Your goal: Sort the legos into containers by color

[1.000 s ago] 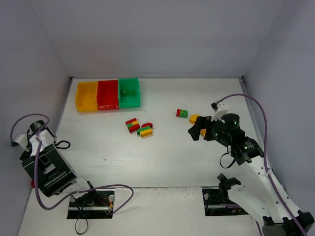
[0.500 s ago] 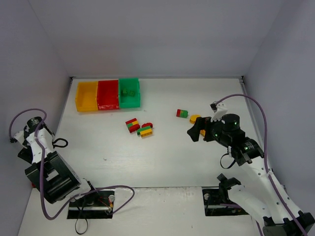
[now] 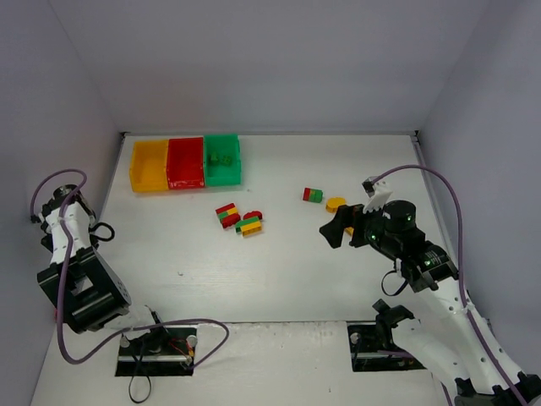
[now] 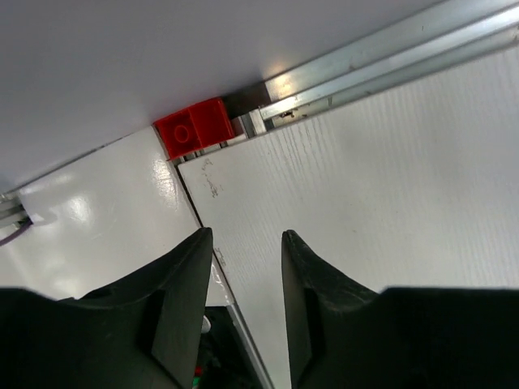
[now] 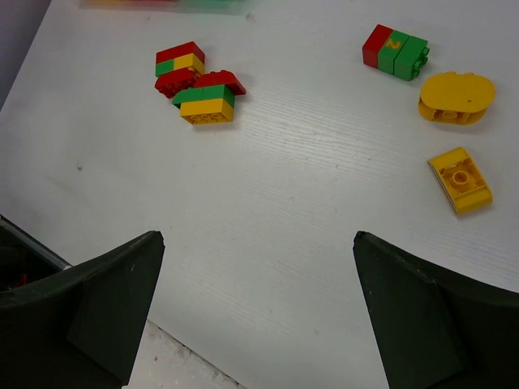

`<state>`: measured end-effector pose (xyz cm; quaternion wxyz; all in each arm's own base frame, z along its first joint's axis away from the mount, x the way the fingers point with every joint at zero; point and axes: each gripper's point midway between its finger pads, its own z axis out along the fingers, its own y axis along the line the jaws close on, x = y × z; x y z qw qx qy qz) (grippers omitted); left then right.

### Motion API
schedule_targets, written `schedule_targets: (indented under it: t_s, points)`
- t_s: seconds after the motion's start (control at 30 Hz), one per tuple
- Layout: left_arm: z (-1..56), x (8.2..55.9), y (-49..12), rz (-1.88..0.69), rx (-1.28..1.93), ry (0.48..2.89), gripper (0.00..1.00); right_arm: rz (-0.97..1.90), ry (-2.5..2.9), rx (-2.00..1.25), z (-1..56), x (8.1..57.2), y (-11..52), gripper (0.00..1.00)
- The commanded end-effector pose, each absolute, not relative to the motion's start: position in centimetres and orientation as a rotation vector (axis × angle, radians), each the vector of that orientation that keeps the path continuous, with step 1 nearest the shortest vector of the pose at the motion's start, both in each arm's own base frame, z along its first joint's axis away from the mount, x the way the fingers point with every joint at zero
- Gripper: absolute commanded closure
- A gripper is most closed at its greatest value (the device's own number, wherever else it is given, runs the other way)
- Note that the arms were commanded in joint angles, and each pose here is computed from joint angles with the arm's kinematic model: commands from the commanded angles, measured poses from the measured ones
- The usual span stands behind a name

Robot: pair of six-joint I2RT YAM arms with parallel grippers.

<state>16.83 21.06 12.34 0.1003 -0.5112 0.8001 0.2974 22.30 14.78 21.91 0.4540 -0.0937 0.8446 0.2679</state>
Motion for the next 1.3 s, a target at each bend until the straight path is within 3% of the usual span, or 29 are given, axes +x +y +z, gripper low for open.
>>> schedule_targets:
  t_s: [0.0,0.23,0.43,0.57,0.67,0.97,1.03,1.27]
  points:
    - [12.1,17.3,21.2,0.854,-1.403,2.511,0.67,0.71,2.018,-0.258,23.3,22.4,15.7,0.0]
    - [11.7,20.0,22.2,0.792,-1.105,2.666,0.71,0.718,2.015,-0.272,23.0,21.9,15.7,0.0]
    - [10.1,19.4,23.4,0.899,-0.956,2.75,0.73,0.722,2.012,-0.277,22.9,21.7,15.7,0.0]
    - [8.9,18.9,23.3,0.916,-0.871,2.772,0.82,0.724,2.016,-0.284,22.7,21.4,15.7,0.0]
    - [8.5,18.0,23.7,0.974,-0.786,2.798,0.83,0.726,2.023,-0.289,22.6,21.4,15.8,0.0]
    - [9.4,15.2,25.1,1.146,-0.52,2.823,0.67,0.723,2.047,-0.307,22.1,21.3,16.0,0.0]
    - [8.9,14.4,25.0,1.149,-0.498,2.854,0.58,0.718,2.053,-0.308,22.0,21.4,16.0,0.0]
    - [8.1,12.2,24.8,1.04,-0.473,2.942,0.56,0.693,2.07,-0.298,21.8,21.6,15.7,0.0]
